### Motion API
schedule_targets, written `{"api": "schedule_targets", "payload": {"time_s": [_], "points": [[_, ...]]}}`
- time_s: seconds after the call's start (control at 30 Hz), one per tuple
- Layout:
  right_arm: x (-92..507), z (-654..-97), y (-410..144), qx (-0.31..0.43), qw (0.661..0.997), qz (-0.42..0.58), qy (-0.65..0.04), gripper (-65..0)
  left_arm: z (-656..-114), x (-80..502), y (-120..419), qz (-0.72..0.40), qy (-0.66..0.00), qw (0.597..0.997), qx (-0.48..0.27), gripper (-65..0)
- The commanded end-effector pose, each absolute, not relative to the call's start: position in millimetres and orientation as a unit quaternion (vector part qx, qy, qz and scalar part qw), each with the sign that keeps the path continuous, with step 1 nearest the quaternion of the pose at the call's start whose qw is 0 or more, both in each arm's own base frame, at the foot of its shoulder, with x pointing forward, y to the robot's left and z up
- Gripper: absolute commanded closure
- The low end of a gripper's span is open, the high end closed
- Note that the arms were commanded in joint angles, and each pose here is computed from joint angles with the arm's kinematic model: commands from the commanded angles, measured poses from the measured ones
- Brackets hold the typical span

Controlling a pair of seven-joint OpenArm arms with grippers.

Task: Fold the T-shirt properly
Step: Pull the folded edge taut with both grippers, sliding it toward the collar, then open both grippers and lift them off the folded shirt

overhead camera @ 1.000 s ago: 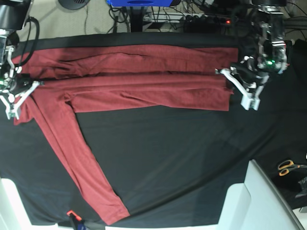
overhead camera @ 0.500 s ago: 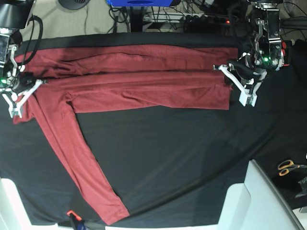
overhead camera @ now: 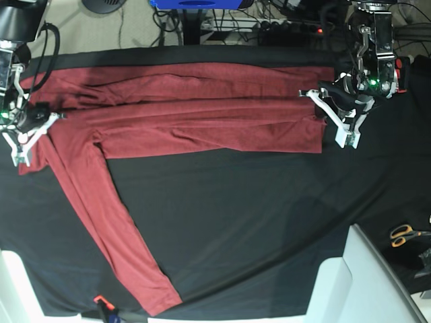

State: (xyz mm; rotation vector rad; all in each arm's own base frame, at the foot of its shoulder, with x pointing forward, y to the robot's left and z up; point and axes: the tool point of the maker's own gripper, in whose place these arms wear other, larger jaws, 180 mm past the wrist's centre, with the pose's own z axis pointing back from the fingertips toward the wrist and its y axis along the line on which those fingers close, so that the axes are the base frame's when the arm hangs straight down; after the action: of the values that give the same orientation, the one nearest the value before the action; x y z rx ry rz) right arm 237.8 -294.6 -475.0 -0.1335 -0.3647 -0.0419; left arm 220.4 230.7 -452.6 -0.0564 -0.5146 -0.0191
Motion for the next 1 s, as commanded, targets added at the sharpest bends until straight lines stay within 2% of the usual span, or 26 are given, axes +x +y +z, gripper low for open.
{"api": "schedule_targets", "payload": {"time_s": [0.0, 0.03, 0.1, 0.33, 0.43, 0.5, 0.57, 0.73, 0.8, 0.9, 0.97], "points": [[247.4, -464.1, -305.1, -0.078, 0.977, -0.022, -0.199, -25.4, -443.0, 228.9, 236.8, -0.013, -0.272, 0.962, -0.019, 0.0], [247.1, -464.2, -305.1, -0.078, 0.977, -0.022, -0.198, -28.5, -443.4, 228.2, 236.8, -0.013, -0.271, 0.962, -0.019, 0.0], [247.3, -464.0, -305.5, -0.078, 0.977, -0.023, -0.199, -30.6, -440.9, 228.9, 236.7, -0.014, -0.275, 0.961, -0.018, 0.0], [250.5, -441.9, -327.3, -0.09, 0.964, -0.078, -0.237, -30.9, -410.3, 239.8, 234.2, -0.027, -0.316, 0.948, -0.01, -38.0], [255.9, -428.6, -332.6, -0.098, 0.957, -0.083, -0.258, -30.8, -396.2, 245.4, 242.8, -0.015, -0.337, 0.942, 0.0, -51.0], [266.0, -416.5, -334.0, -0.104, 0.949, -0.078, -0.288, -30.8, -387.3, 248.8, 246.4, -0.012, -0.349, 0.937, 0.005, -55.5], [275.6, -405.2, -336.2, -0.11, 0.937, -0.075, -0.322, -30.8, -380.2, 249.8, 249.1, -0.005, -0.359, 0.933, 0.007, -56.8], [296.9, -405.0, -332.6, -0.1, 0.929, -0.066, -0.351, -29.4, -379.4, 242.4, 251.3, 0.024, -0.366, 0.93, 0.007, -56.3], [305.5, -414.6, -331.2, -0.09, 0.935, -0.042, -0.341, -20.6, -379.7, 240.4, 253.8, 0.041, -0.368, 0.929, 0.006, -56.1], [316.5, -430.3, -322.0, -0.065, 0.945, -0.008, -0.321, -1.5, -379.3, 237.9, 259.1, 0.06, -0.371, 0.927, 0.008, -55.9], [320.3, -439.3, -319.3, -0.05, 0.949, -0.009, -0.312, -0.5, -377.9, 237.2, 263.1, 0.067, -0.373, 0.925, 0.009, -51.5]]}}
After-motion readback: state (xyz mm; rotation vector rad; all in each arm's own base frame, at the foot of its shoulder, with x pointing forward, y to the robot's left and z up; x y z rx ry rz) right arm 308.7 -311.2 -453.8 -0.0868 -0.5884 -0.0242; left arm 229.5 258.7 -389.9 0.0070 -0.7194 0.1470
